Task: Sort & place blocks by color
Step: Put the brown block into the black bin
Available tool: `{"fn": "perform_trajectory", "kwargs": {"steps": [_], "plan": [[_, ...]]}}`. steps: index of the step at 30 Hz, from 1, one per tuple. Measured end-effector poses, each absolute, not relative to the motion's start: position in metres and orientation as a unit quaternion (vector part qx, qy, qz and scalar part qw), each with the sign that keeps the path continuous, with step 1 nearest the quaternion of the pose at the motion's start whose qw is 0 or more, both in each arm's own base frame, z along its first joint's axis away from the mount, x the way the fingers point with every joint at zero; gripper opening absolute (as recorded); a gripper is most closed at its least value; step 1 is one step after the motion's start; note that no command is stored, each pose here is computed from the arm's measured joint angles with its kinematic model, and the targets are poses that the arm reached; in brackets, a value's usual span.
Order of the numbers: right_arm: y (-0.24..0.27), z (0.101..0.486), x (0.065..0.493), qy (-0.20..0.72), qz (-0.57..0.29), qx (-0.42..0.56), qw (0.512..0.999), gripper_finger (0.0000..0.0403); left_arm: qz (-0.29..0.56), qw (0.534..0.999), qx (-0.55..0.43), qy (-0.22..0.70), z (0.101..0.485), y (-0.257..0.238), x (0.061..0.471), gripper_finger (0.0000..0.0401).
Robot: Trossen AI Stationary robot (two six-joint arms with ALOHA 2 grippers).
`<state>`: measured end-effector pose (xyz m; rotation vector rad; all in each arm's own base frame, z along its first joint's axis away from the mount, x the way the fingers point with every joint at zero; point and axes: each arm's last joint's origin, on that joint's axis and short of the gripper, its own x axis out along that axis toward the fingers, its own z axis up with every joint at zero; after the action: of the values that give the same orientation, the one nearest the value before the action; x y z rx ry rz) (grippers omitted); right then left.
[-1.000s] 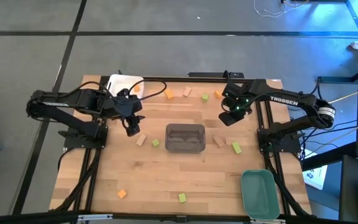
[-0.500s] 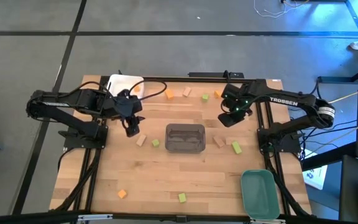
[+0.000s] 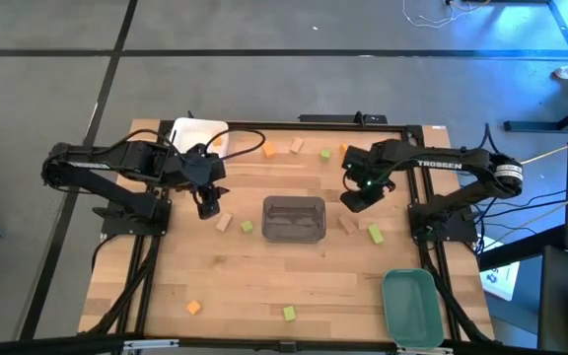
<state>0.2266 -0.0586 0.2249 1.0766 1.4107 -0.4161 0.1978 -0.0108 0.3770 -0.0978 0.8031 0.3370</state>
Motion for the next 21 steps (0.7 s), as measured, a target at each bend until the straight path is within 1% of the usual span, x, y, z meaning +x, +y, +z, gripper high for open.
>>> {"fn": "perform_trajectory", "kwargs": {"steps": [6, 10, 14, 21], "plan": [[-0.043, 0.211, 0.249, 0.614, -0.164, 0.447, 0.63, 0.0147, 0.163, 0.906, -0.048, 0.389, 0.377, -0.011, 0.198, 0.0186], [-0.037, 0.198, 0.258, 0.625, -0.185, 0.414, 0.635, 0.0147, 0.163, 0.906, -0.048, 0.389, 0.377, -0.011, 0.198, 0.0186], [-0.033, 0.187, 0.263, 0.64, -0.203, 0.393, 0.628, 0.0147, 0.163, 0.906, -0.048, 0.389, 0.377, -0.011, 0.198, 0.0186], [-0.033, 0.172, 0.27, 0.648, -0.223, 0.405, 0.606, 0.0147, 0.163, 0.906, -0.048, 0.389, 0.377, -0.011, 0.198, 0.0186]]}}
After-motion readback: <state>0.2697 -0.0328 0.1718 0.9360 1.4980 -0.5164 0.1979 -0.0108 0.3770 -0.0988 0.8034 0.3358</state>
